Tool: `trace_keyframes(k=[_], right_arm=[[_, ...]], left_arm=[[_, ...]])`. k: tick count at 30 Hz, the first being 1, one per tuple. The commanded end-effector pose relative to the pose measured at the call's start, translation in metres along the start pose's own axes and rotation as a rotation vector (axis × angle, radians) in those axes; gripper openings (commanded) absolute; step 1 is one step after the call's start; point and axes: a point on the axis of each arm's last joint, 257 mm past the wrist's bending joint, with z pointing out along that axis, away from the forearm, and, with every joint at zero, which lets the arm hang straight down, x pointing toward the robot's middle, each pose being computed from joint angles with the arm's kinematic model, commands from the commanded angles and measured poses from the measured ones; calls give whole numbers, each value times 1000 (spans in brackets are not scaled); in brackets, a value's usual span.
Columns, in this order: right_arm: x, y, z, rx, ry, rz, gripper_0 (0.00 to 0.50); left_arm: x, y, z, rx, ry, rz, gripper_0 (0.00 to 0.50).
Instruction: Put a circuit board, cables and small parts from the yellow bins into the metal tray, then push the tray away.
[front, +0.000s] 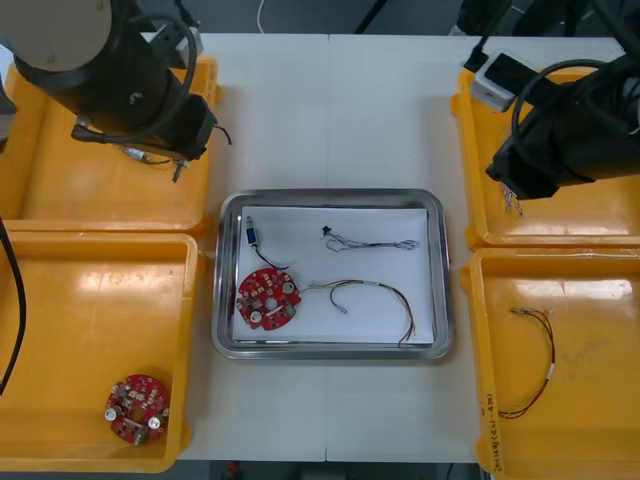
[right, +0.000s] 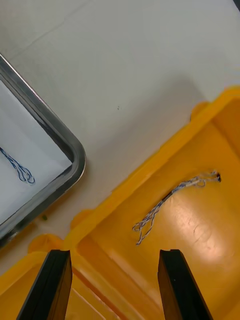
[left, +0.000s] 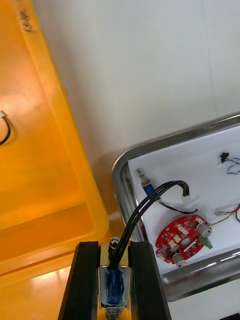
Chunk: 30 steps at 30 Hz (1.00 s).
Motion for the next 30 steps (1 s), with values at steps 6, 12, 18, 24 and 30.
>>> trace_keyframes(k=[6,12,18,24,30], right_arm=[[75,-38,-18,59,57,390,500],[111,-49,-23,90,97,505,500],[157,-47,-34,127,150,567,500],[181,-43,-44,154,172,611,500],[205,-31,-44,143,206,692,500]], left_arm=[[20,-53,25,-10,23,-33,1],[28,-81,46,-13,22,-54,0],[31,-105,72,9,20,-63,0],[34,-118,103,16,26,-78,2],[40,-122,123,11,40,-80,1]])
